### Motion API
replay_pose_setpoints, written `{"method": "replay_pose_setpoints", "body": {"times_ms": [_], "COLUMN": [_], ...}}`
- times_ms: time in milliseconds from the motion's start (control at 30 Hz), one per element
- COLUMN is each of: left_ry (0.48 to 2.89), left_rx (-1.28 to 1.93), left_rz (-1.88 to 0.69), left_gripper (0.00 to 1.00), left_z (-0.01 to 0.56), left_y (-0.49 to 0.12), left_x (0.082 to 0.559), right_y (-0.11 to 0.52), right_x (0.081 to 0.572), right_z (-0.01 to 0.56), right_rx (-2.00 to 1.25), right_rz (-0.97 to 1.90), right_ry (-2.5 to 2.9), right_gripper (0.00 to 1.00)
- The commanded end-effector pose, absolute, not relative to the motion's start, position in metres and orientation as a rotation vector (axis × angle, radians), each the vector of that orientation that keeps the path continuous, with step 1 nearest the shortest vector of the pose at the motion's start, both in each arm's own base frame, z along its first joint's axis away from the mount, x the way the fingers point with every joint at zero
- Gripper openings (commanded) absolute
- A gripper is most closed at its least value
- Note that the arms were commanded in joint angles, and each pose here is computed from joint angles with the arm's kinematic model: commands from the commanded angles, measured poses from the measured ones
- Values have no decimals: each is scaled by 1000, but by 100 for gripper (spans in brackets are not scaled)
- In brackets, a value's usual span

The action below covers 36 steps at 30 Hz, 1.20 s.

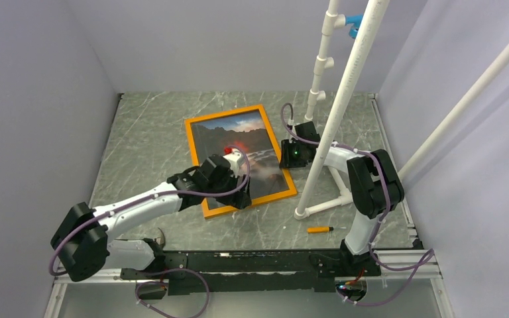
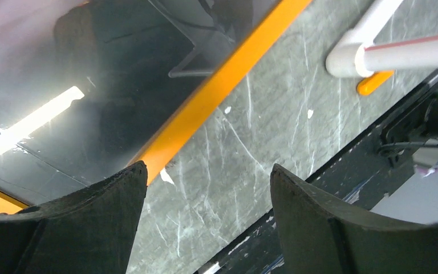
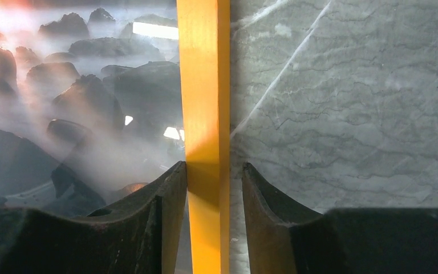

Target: Take the photo out of the frame

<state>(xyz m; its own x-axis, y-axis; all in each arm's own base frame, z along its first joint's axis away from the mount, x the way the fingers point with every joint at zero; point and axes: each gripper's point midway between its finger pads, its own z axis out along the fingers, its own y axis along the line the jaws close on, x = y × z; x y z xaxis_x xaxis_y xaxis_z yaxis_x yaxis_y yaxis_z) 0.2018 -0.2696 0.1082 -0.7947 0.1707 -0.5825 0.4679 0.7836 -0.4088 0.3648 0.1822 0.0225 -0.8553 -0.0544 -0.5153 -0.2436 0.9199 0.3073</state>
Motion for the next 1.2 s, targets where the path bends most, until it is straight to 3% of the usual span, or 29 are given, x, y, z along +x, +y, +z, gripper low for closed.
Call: {"method": "replay_pose_setpoints", "body": {"times_ms": [0,233,467,800,1167], "left_ry": [2291,2243,2150,1976,1873], "left_rx": [518,577,594,823,999], "left_rz": [-712,-661,-454,-166,257], "left_gripper": [83,85,87,96,95], "left_z": [129,121,119,119,94], "left_y": [-276,-284,-287,-324,-357], "left_x": [209,205,221,227,242], "right_y": [187,191,204,207,215], "right_x": [375,374,379,387,387], "right_z": [28,18,36,81,96], "right_rx": [-265,-282,-264,-141,-96], "right_rz": [492,454,513,510,567], "right_ry": [2520,2528,2520,2547,2563], "right_gripper": [42,35,0,0,0]}}
